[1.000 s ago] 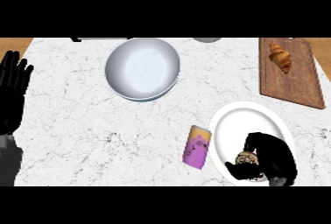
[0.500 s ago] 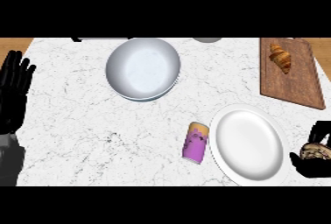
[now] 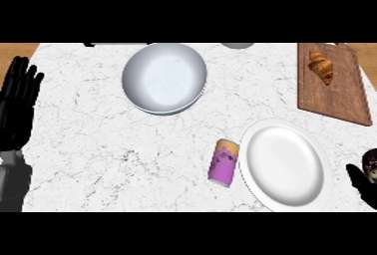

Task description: Pick the cupcake from the plate and place it in the bowl

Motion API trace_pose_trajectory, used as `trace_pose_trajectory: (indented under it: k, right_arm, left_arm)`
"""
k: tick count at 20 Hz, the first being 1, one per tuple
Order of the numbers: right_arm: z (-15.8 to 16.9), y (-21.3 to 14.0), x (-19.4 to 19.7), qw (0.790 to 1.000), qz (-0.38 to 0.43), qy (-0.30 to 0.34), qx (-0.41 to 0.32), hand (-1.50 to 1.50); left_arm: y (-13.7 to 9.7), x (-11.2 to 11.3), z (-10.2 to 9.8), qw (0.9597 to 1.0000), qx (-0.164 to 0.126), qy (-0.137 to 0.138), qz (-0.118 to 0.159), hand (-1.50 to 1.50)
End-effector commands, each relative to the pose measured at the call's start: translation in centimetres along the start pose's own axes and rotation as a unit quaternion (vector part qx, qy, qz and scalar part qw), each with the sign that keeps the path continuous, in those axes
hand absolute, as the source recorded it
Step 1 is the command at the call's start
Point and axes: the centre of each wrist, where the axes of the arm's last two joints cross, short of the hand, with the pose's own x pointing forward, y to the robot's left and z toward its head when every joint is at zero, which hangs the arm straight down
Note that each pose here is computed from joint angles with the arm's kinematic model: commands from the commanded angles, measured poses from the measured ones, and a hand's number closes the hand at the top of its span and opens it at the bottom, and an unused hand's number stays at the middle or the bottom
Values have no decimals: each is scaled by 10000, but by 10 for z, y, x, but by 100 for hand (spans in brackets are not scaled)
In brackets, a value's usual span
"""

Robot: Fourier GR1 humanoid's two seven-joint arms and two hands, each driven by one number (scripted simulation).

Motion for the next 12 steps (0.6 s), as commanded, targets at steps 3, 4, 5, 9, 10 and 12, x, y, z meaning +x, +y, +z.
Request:
trace_pose_trajectory:
  k: [3, 4, 5, 9, 10, 12]
  right_arm:
    - [14, -36, 47, 9916, -1058, -656, -355, 150]
    - [-6, -42, 53, 9884, -1277, -761, -301, 150]
    - [1, -47, 60, 9860, -1413, -838, -274, 150]
    - [-15, -60, 104, 9846, -1455, -964, -96, 150]
    - [-20, -58, 119, 9843, -1496, -930, -44, 150]
    - [-39, -62, 140, 9816, -1671, -916, 79, 150]
  left_arm:
    - [-4, 1, 2, 9999, -163, -14, 48, 0]
    - [-13, 10, -8, 9998, -205, -52, 33, 0]
    - [-15, 3, -16, 9999, -131, 5, 63, 0]
    - [1, 6, 0, 9997, -225, 0, 18, 0]
    - [-6, 3, -1, 9999, -132, -40, -2, 0]
    - [-16, 0, 0, 9999, -161, -50, 18, 0]
